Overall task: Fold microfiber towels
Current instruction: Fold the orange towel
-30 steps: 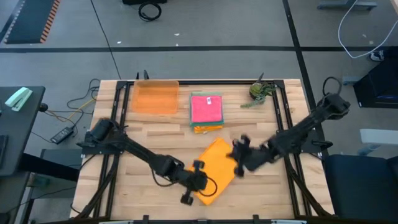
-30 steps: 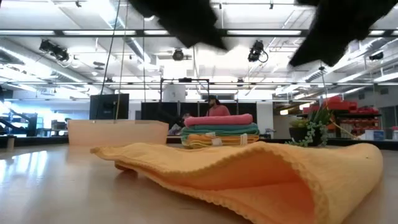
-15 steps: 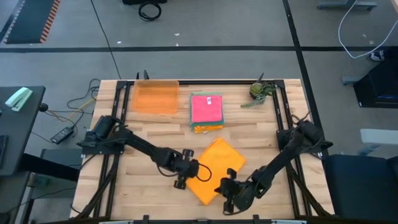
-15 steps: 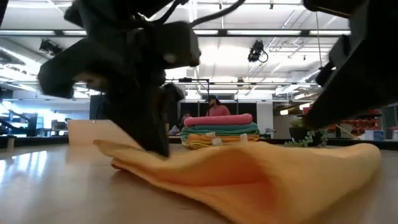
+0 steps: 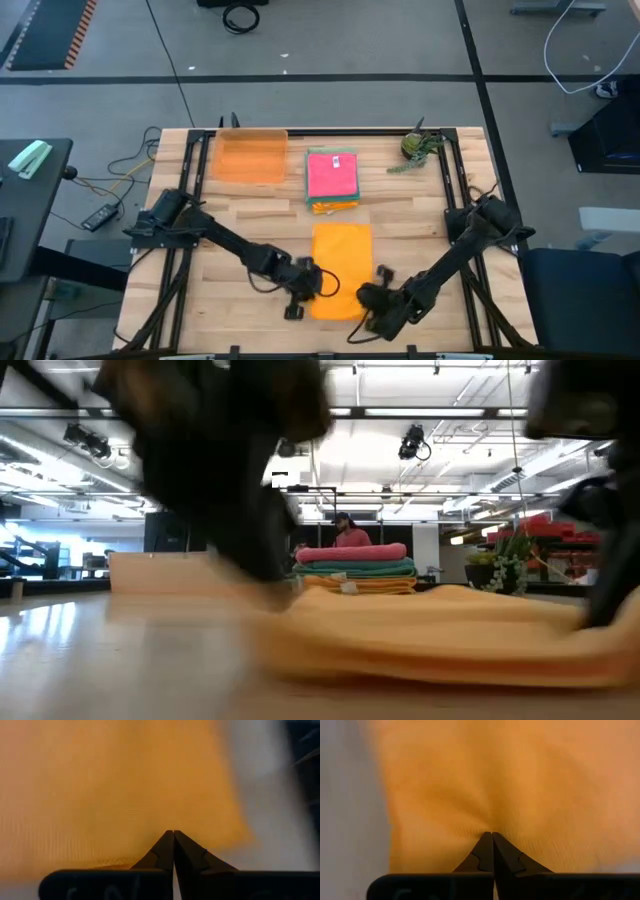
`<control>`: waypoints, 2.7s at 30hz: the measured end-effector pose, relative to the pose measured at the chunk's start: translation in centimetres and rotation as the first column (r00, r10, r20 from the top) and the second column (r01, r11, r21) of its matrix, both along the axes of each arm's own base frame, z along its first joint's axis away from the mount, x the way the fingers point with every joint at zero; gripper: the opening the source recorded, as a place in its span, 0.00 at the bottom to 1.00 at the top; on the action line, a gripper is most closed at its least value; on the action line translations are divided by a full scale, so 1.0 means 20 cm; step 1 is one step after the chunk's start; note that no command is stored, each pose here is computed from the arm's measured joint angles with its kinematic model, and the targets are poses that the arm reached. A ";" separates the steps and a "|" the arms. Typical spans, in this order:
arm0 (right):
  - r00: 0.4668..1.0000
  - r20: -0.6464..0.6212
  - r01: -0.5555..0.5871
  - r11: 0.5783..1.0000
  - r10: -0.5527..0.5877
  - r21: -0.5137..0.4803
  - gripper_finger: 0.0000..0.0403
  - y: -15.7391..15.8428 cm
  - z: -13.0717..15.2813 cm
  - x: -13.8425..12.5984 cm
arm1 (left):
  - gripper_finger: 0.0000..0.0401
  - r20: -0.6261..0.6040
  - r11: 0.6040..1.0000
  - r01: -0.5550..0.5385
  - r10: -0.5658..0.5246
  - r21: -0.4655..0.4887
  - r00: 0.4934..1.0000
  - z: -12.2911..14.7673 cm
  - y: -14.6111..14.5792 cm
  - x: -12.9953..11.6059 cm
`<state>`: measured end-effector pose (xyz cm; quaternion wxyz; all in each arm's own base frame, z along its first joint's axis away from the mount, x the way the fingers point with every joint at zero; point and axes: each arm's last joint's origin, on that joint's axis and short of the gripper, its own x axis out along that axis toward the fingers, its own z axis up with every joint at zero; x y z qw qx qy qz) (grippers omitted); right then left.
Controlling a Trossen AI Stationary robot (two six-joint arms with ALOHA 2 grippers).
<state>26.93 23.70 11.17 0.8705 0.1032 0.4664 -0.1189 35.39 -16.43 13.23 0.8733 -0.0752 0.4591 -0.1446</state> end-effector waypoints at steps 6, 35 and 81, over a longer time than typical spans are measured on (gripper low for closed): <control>0.996 -0.088 -0.022 0.998 0.017 -0.056 0.00 -0.07 0.23 -0.14 | 0.05 0.350 0.993 0.094 -0.066 -0.064 0.935 0.14 -0.12 0.07; 1.000 0.002 -0.002 0.995 0.003 -0.096 0.00 -0.02 -0.02 -0.12 | 0.03 0.228 0.976 0.042 -0.092 0.214 0.969 -0.09 0.20 0.18; 0.952 0.305 0.002 1.000 -0.006 0.014 0.00 -0.07 -0.02 -0.11 | 0.15 0.323 0.810 0.251 -0.466 0.529 0.823 0.11 -0.07 0.05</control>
